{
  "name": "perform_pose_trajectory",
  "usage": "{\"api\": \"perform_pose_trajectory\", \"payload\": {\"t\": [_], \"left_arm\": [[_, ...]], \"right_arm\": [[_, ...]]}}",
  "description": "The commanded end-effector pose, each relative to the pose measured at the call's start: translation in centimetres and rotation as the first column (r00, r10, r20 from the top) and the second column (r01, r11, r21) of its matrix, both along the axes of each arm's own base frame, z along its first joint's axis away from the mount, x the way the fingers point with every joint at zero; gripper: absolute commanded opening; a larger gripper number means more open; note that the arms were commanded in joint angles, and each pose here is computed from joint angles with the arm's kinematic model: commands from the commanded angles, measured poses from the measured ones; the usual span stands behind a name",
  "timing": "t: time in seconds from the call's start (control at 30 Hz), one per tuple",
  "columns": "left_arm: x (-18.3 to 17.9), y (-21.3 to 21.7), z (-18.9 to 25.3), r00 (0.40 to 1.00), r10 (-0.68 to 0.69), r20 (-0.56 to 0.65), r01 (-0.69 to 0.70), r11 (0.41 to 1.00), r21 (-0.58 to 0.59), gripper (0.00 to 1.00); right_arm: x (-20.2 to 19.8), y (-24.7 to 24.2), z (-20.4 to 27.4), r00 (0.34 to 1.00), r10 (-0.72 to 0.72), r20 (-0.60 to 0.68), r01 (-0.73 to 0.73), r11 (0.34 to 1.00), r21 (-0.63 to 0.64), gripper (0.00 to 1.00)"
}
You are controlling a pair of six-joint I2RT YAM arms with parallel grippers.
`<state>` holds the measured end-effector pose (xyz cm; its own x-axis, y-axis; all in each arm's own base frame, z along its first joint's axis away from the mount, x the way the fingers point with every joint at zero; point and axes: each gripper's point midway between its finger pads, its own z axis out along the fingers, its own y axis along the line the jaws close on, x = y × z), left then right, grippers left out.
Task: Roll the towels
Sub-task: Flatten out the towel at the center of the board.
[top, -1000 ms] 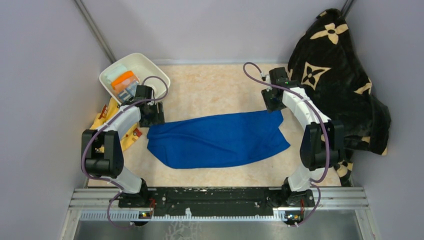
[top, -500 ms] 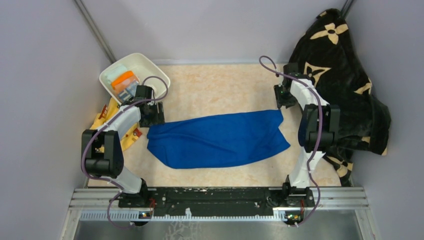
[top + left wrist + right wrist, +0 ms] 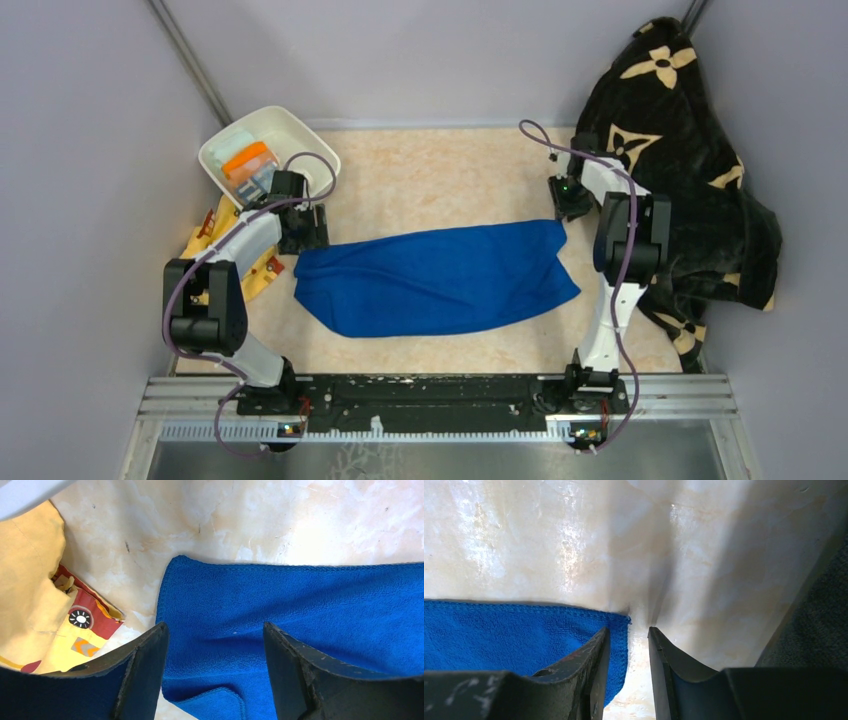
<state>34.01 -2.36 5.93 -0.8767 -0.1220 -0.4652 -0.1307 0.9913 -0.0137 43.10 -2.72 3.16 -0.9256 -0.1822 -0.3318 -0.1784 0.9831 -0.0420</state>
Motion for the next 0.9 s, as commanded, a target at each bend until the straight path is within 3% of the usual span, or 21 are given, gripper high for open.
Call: {"api": "perform_pose_trajectory", "payload": {"t": [0.0, 0.37, 0.5, 0.6, 0.73, 0.87], "left_arm": [[0.3, 0.4, 0.0, 1.0, -0.008, 0.005, 0.008, 1.0, 0.015, 0.75], [0.4, 0.3, 0.1, 1.0, -0.01, 0.008, 0.01, 1.0, 0.013, 0.75], [0.5, 0.3, 0.1, 1.0, -0.01, 0.007, 0.01, 1.0, 0.015, 0.75], [0.6, 0.4, 0.3, 1.0, -0.01, 0.012, 0.01, 1.0, 0.017, 0.75], [1.8, 0.3, 1.5, 0.999, -0.001, 0.043, 0.001, 1.0, -0.003, 0.75], [3.9, 0.5, 2.8, 0.997, 0.0, 0.074, -0.001, 1.0, 0.015, 0.75]], "right_arm": [[1.8, 0.5, 1.0, 0.998, 0.037, 0.059, -0.04, 0.998, 0.044, 0.34], [-0.5, 0.9, -2.7, 0.998, 0.05, -0.037, -0.048, 0.997, 0.064, 0.29], [-2.0, 0.4, -4.5, 0.995, 0.035, -0.096, -0.031, 0.999, 0.038, 0.23], [-2.7, -0.3, -5.4, 0.993, 0.008, -0.122, -0.007, 1.0, 0.005, 0.13], [-1.5, -1.1, -4.3, 0.997, -0.02, -0.07, 0.017, 0.999, -0.042, 0.0], [0.2, -2.8, -2.2, 0.998, -0.055, -0.008, 0.054, 0.99, -0.129, 0.0]]}}
